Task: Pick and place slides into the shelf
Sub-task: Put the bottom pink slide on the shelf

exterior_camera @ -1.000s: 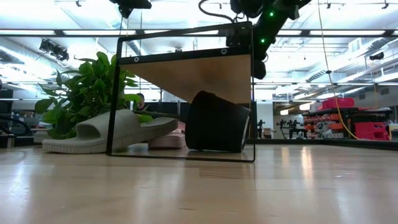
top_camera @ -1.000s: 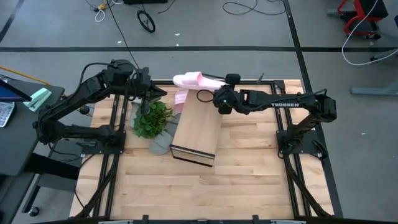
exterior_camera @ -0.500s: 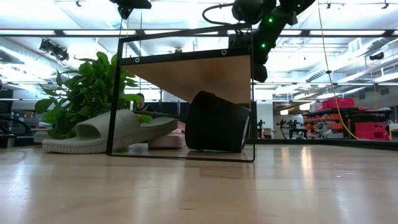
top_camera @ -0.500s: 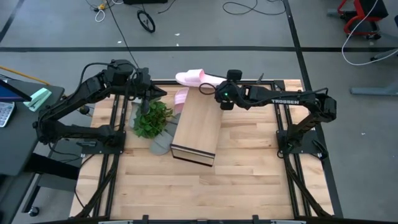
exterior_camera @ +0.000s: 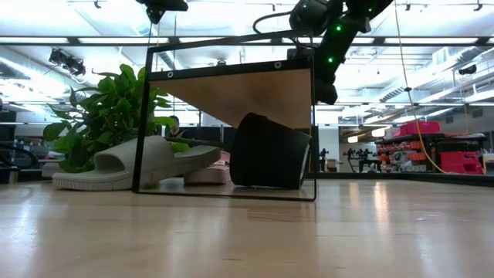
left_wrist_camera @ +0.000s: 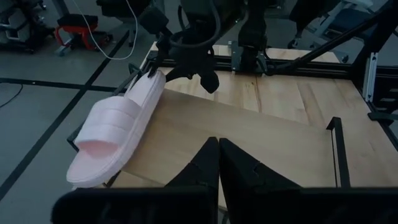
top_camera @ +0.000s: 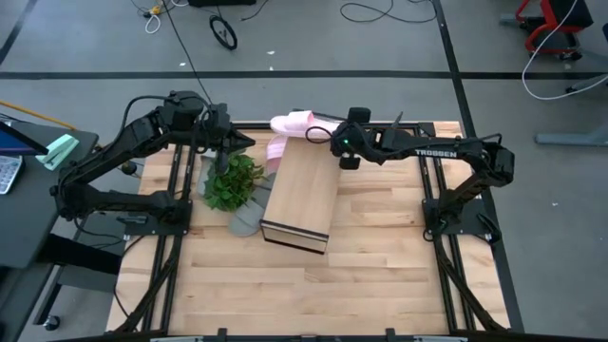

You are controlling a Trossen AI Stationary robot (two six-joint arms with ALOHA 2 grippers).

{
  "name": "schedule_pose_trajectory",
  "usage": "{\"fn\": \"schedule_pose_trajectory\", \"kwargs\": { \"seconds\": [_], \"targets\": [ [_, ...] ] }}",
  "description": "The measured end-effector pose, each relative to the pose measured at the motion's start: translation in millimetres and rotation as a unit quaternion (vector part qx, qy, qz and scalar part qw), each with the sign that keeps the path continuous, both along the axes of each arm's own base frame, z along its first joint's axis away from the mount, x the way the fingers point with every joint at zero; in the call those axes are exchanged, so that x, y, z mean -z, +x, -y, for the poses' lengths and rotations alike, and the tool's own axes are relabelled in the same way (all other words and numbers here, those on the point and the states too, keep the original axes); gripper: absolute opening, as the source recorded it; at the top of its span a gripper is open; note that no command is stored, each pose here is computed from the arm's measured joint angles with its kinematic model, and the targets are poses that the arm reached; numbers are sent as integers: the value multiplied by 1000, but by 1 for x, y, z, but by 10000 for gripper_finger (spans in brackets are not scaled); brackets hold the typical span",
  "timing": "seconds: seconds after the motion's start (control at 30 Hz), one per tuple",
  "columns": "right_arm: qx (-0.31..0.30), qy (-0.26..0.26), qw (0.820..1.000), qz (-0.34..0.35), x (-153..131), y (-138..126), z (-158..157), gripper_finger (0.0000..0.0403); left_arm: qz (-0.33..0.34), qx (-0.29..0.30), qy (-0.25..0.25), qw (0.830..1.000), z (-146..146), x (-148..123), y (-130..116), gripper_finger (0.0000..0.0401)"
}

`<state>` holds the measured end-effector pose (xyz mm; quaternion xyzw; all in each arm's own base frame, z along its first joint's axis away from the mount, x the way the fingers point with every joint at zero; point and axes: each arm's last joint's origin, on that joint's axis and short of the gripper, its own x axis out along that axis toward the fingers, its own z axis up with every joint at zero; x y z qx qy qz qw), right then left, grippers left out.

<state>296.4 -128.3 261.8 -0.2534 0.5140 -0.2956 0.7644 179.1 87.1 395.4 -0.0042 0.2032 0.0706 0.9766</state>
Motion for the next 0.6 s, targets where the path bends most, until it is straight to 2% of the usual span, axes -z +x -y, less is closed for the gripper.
{"fn": "schedule_pose_trajectory", "kwargs": {
  "seconds": [0.2, 0.6],
  "targets": [
    [-14, 22, 1000, -9, 2, -1, -2, 157, 0, -1, -3, 1000, 0, 0, 0, 17],
    [-25, 59, 998, 16, 3, 0, -4, 164, -2, -6, -16, 1000, 0, 1, 0, 16]
  ]
}}
